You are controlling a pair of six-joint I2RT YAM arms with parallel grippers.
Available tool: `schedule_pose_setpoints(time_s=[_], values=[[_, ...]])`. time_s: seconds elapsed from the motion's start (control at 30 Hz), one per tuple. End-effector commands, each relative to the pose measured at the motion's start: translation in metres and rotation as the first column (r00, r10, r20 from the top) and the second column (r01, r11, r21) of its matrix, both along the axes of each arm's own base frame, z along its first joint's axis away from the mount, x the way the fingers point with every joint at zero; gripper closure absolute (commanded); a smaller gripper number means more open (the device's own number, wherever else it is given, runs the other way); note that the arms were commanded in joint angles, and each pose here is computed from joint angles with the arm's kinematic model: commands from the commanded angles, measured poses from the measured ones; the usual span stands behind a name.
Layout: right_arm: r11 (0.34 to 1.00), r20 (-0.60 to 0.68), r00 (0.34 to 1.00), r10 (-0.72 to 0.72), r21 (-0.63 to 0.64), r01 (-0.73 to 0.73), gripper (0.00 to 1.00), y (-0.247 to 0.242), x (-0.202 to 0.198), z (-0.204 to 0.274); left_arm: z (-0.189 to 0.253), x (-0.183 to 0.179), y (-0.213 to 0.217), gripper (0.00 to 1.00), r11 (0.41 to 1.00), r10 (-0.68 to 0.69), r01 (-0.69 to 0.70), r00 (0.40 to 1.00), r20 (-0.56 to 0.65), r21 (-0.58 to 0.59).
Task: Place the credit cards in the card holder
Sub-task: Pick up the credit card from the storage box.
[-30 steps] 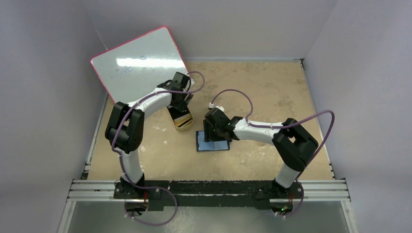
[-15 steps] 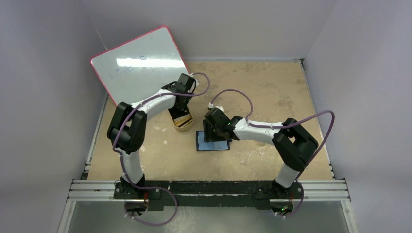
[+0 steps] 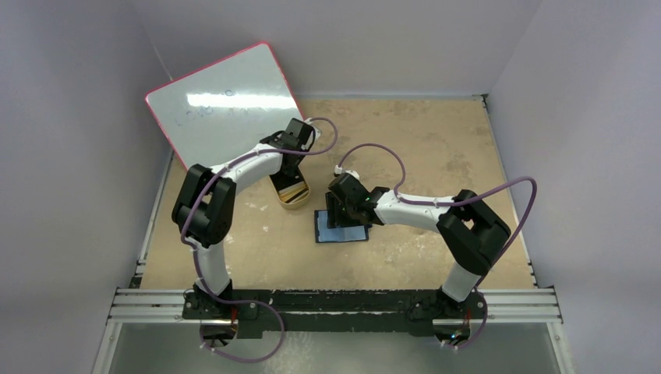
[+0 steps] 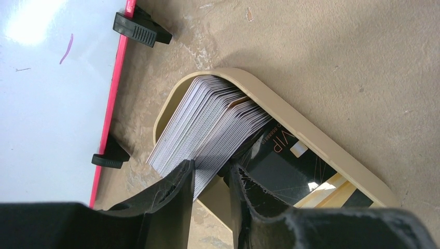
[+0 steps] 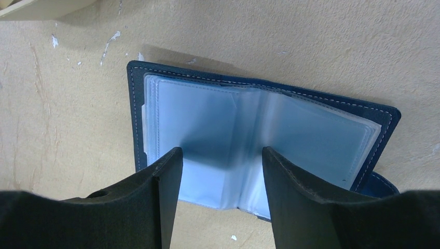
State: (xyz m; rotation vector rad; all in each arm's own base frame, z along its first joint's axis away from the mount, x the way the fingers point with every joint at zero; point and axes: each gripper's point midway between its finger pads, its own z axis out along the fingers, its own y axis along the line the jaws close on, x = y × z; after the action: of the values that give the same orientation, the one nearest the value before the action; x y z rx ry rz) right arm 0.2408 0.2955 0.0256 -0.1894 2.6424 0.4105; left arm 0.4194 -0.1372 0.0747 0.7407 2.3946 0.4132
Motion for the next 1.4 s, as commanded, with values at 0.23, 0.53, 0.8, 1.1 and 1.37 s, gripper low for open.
schedule_pose_setpoints(time_s=[0.23,0.53,0.8,1.1,1.37], values=[[1.0,0.001,1.0,0.014,0.006,-0.014,0.4,0.001,-0.003,0.002,0.027,0.015,0.0,0.75,1.0,-0.014,0.013,0.996,0.084,0.006],[1.0,-0.005,1.0,0.018,0.008,-0.017,0.4,0.002,-0.004,0.0,0.031,0.016,-0.003,0.81,1.0,-0.019,0.019,0.997,0.08,-0.009],[1.0,-0.009,1.0,0.023,0.016,-0.023,0.4,0.004,-0.004,0.0,0.035,0.016,-0.004,0.88,1.0,-0.025,0.025,0.997,0.074,-0.006],[0.999,-0.043,0.998,0.041,0.02,-0.04,0.4,0.003,-0.013,-0.01,0.05,0.007,-0.019,0.99,0.997,-0.017,0.018,1.0,0.024,-0.078],[0.998,-0.042,0.998,0.049,0.037,-0.048,0.4,0.005,-0.014,-0.007,0.063,-0.005,-0.029,1.0,0.985,0.012,-0.016,1.0,-0.021,-0.171]])
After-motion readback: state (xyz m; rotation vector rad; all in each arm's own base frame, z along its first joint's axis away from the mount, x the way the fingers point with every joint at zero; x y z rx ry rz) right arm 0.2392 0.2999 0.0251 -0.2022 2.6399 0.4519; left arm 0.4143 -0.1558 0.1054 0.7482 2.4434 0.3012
